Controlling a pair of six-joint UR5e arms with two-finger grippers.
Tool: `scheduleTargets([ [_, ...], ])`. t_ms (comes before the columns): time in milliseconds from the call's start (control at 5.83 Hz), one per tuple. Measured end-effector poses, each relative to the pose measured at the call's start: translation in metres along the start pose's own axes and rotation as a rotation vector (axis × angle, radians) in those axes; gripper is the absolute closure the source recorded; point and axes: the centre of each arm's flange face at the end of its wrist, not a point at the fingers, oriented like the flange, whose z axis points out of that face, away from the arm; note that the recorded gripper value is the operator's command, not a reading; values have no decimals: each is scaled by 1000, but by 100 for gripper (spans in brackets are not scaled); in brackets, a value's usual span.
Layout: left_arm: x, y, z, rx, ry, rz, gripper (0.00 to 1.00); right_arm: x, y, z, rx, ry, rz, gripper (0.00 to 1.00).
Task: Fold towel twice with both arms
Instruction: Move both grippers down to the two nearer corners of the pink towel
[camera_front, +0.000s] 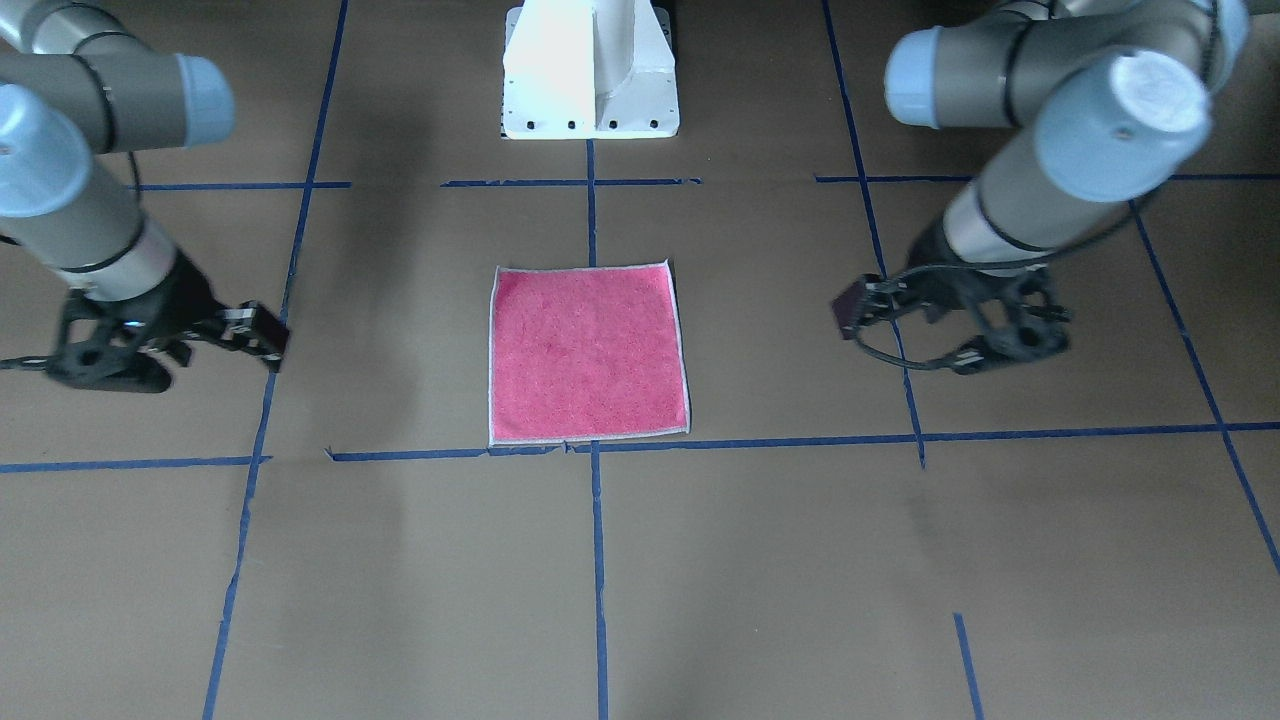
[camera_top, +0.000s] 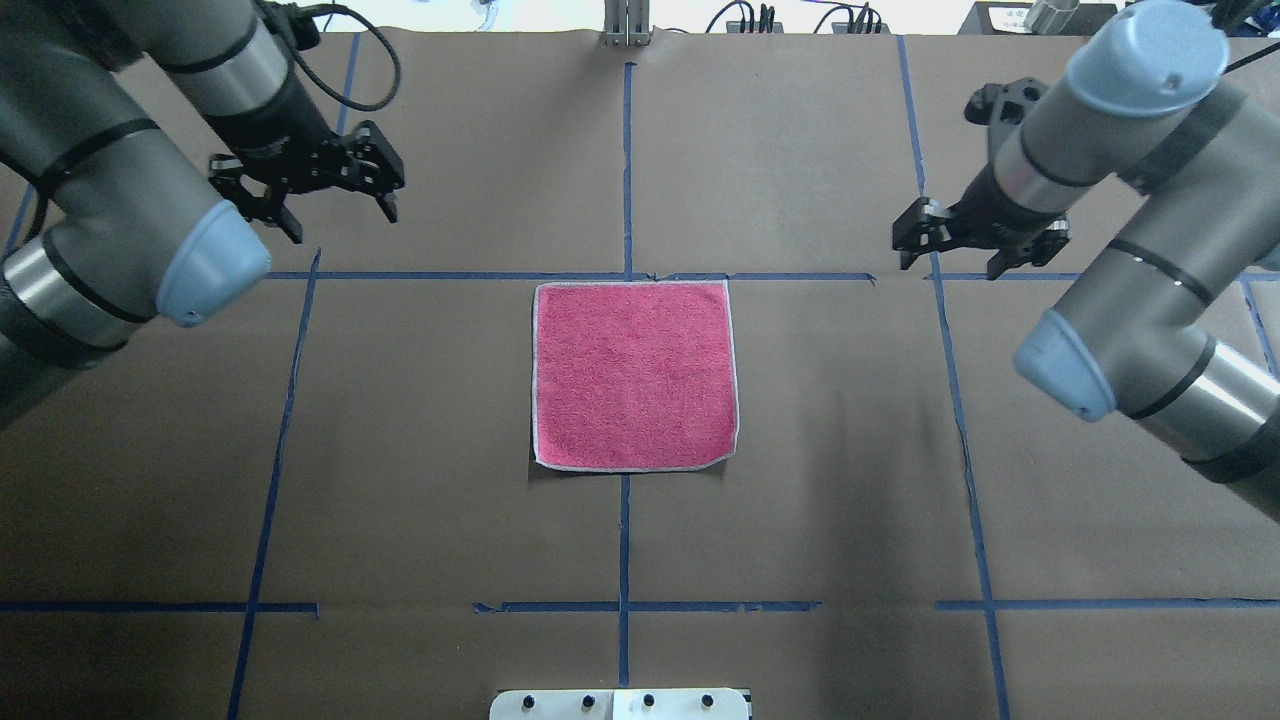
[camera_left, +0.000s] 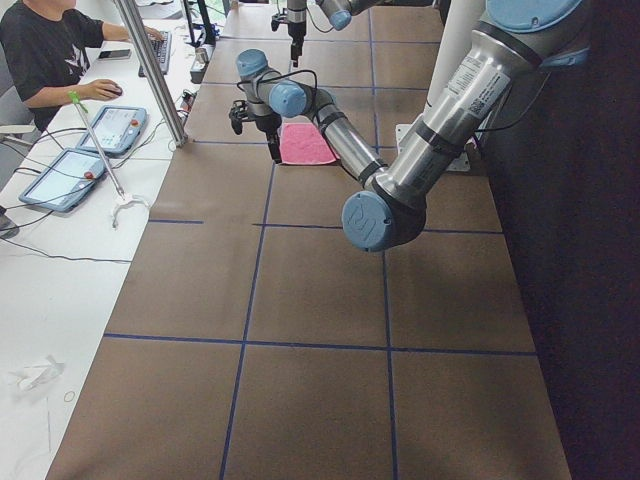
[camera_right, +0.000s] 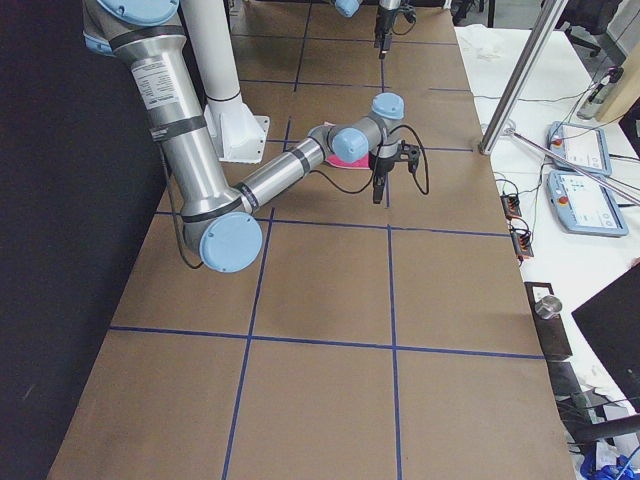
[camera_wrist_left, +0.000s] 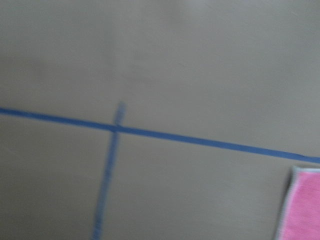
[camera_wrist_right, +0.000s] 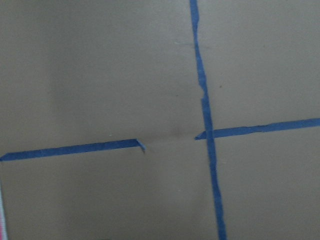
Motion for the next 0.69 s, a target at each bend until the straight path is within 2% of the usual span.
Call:
scheduleTargets([
  [343,75,72,47,18,-35,-98,0,-69,71,14,4,-15,81,0],
  [686,104,130,100,27,-81,-249,0,-102,138,24,12,11,99,0],
])
